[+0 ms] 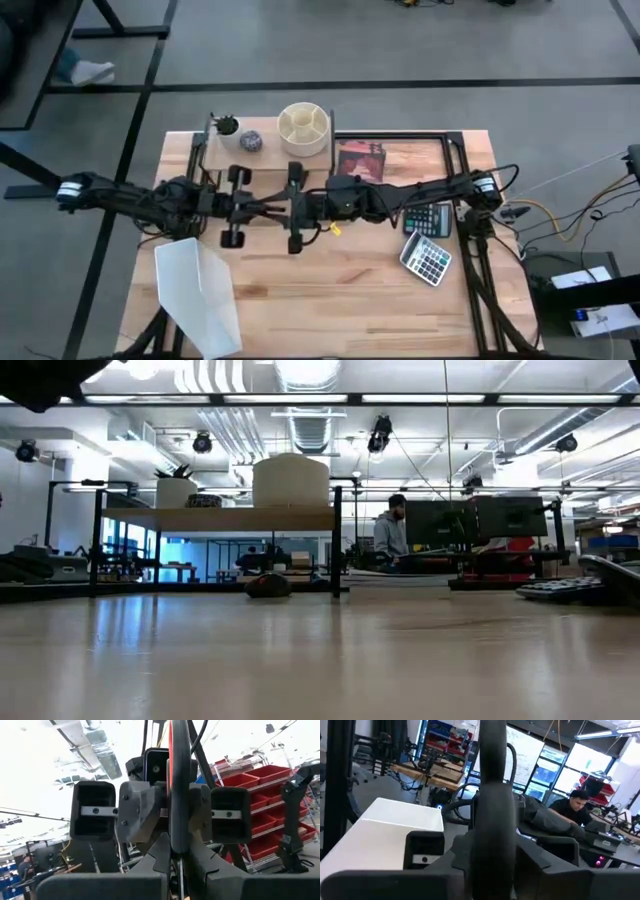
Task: Stock shelves
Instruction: Put the black scissor into the white pen organizer on the shelf
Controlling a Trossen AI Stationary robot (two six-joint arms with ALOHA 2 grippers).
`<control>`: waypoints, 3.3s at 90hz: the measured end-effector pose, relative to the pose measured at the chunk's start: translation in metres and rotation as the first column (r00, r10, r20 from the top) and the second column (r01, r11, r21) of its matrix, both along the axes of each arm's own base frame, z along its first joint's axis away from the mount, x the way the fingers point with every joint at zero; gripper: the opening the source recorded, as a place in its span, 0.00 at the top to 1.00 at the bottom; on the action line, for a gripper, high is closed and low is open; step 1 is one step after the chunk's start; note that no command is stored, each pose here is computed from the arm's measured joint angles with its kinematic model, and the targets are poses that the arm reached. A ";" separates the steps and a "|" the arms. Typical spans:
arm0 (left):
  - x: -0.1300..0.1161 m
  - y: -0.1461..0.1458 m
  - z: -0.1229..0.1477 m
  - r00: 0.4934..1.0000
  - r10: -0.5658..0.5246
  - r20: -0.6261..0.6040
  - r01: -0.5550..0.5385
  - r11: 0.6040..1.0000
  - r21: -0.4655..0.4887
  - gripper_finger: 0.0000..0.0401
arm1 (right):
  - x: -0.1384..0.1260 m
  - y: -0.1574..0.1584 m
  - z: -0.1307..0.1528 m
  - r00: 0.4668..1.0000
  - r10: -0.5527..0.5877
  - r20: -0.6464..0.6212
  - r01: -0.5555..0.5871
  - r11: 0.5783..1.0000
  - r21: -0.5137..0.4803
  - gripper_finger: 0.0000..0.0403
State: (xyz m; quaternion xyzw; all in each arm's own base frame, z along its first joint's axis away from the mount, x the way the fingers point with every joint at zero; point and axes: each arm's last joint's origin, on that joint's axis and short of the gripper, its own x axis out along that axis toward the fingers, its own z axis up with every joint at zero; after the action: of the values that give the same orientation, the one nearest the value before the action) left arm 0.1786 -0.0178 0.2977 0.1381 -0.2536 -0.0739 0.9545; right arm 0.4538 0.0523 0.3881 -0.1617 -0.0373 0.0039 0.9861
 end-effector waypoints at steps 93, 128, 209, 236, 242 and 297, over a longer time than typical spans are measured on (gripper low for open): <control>-0.026 0.014 -0.012 0.858 0.416 -0.303 -0.419 0.906 0.059 0.48 | -0.001 -0.041 0.002 0.997 -0.079 -0.025 0.082 0.990 0.111 0.95; -0.018 0.016 -0.045 0.696 0.415 -0.586 -0.469 0.881 0.067 0.42 | -0.031 -0.125 0.035 0.959 -0.278 0.049 0.268 0.953 0.143 0.95; 0.005 0.014 -0.080 0.592 0.379 -0.711 -0.479 0.875 0.068 0.61 | -0.064 -0.248 -0.011 0.836 -0.535 -0.122 0.541 0.769 0.341 0.96; 0.005 0.014 -0.078 0.611 0.378 -0.695 -0.480 0.876 0.055 0.66 | -0.045 -0.252 -0.038 0.854 -0.505 -0.129 0.515 0.782 0.352 0.96; 0.006 0.014 -0.078 0.609 0.379 -0.697 -0.480 0.876 0.057 0.66 | -0.044 -0.253 -0.040 0.852 -0.507 -0.130 0.518 0.780 0.351 0.96; 0.006 0.014 -0.079 0.603 0.377 -0.703 -0.480 0.875 0.058 0.69 | -0.043 -0.251 -0.044 0.848 -0.501 -0.173 0.527 0.764 0.373 0.75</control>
State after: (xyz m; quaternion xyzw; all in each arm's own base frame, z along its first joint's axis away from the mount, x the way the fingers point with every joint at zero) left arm 0.1849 -0.0041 0.2182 0.0912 0.1601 0.1286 0.9744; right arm 0.4105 -0.1988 0.3441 0.0432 0.0394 -0.2689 0.9614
